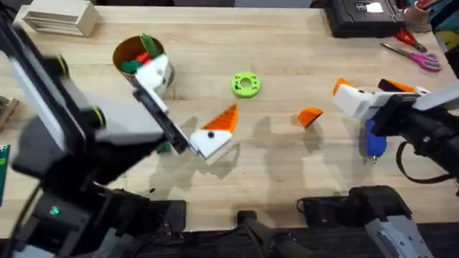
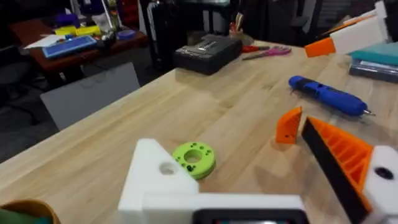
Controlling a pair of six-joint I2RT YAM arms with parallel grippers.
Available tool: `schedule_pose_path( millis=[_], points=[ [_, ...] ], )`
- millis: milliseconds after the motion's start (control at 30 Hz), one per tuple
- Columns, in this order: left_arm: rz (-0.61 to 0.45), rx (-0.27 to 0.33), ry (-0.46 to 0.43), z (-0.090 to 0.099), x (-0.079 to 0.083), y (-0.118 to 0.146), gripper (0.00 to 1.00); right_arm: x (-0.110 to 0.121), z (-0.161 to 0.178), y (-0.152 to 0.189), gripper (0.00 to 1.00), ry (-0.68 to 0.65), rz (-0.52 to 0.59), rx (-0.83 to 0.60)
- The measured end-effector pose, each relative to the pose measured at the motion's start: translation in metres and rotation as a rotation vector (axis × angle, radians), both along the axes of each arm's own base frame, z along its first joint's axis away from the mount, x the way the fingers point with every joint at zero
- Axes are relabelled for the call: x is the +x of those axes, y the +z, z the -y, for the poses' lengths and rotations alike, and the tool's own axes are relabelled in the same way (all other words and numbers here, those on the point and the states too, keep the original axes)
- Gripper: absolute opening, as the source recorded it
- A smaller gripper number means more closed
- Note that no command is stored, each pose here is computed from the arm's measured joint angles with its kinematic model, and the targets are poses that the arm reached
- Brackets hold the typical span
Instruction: Pick up the gripper from the table and insert it into the empty holder that is missing its gripper. Then pick up a screw, insert it into the mounting hole, and use the screwdriver to tighten it. Finally, clean up the table by picking up the vegetable and placing it into the bucket.
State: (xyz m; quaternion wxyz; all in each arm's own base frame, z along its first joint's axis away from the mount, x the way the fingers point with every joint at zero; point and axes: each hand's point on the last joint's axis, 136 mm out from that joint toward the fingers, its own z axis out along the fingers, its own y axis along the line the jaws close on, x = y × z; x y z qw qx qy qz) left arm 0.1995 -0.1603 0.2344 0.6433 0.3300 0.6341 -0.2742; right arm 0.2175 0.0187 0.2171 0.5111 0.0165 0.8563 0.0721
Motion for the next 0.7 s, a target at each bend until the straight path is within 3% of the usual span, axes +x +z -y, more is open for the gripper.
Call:
schedule_pose_path(
  millis=[200,267,500,700],
  points=[
    [0.036,-0.056,0.030,-0.006,-0.012,-0.015,0.987,0.000,0.000,0.000,0.989,0.000,0.000,0.000],
    [0.081,-0.103,0.057,-0.011,-0.015,-0.027,0.987,0.000,0.000,0.000,0.989,0.000,0.000,0.000],
    [-0.078,-0.054,0.078,-0.011,-0.010,-0.068,0.987,0.000,0.000,0.000,0.989,0.000,0.000,0.000],
    [-0.094,-0.051,0.082,-0.012,-0.010,-0.071,0.987,0.000,0.000,0.000,0.989,0.000,0.000,0.000]
  ],
)
